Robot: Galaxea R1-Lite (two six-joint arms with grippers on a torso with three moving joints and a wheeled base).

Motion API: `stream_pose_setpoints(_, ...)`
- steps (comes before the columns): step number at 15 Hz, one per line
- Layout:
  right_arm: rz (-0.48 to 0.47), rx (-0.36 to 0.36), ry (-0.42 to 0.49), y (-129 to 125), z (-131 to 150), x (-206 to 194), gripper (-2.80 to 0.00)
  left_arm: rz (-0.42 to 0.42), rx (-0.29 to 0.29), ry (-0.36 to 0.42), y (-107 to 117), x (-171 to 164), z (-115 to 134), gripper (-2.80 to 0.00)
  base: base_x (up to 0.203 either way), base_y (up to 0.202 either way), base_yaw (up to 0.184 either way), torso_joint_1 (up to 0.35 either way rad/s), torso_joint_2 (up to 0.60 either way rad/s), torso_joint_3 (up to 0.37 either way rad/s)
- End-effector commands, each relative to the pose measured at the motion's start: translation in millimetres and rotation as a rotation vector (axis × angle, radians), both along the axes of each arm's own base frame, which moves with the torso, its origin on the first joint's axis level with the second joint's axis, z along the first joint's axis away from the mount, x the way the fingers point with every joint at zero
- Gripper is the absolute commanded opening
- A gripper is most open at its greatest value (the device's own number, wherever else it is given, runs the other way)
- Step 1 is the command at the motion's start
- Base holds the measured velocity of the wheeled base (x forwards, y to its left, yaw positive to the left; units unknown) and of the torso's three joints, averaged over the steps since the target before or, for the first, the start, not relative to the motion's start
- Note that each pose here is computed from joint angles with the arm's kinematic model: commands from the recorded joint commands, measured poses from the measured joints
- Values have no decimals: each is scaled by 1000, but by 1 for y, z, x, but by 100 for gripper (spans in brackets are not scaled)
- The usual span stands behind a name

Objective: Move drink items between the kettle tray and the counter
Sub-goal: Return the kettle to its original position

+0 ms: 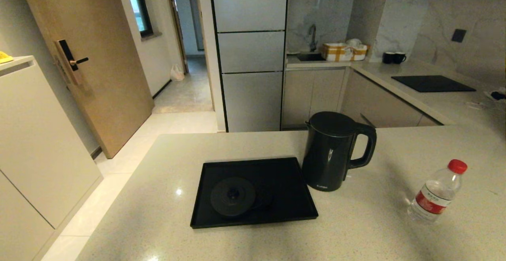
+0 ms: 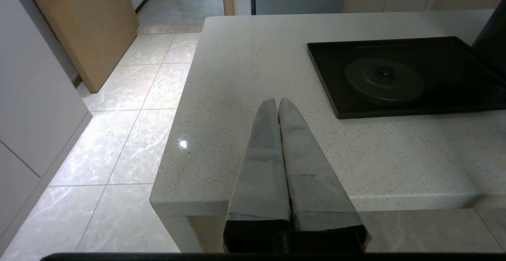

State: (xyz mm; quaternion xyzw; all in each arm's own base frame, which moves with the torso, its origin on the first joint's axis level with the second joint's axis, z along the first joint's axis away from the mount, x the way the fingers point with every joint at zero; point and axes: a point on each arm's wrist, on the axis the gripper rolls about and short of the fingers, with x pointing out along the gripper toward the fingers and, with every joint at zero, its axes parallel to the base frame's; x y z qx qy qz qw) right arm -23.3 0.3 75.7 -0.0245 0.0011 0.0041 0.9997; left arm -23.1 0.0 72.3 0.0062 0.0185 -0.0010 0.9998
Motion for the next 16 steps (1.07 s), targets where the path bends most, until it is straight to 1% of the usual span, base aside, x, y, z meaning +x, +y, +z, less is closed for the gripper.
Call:
stream_pose_setpoints(1,1,1,2,0,-1,0,-280,0,0,0,0,0,0,-280,0,0,0,0,0,0)
stream_pose_setpoints(5,1,-2,1,0,-1,0,-280,0,0,0,0,0,0,-280,0,0,0,0,0,0)
stream_pose_setpoints(6,-1,3,0,0,0,0,-280,0,0,0,0,0,0,-280,0,0,0,0,0,0)
stream_pose_setpoints(7,-11,30,-4,0,0,0,-280,0,0,0,0,0,0,-280,0,0,0,0,0,0)
stream_pose_setpoints(10,-18,44,-22,0,6,-1,-280,0,0,0,0,0,0,-280,0,0,0,0,0,0)
stream_pose_setpoints(11,-19,48,-12,0,9,-2,-280,0,0,0,0,0,0,-280,0,0,0,0,0,0)
stream_pose_setpoints(12,-18,56,-18,0,22,-4,-280,0,0,0,0,0,0,-280,0,0,0,0,0,0)
stream_pose_setpoints(13,-16,65,-64,0,47,-10,-280,0,0,0,0,0,0,-280,0,0,0,0,0,0)
stream_pose_setpoints(15,-11,82,-177,0,106,-32,-280,0,0,0,0,0,0,-280,0,0,0,0,0,0)
stream_pose_setpoints(16,-8,100,-188,0,127,-47,-280,0,0,0,0,0,0,-280,0,0,0,0,0,0)
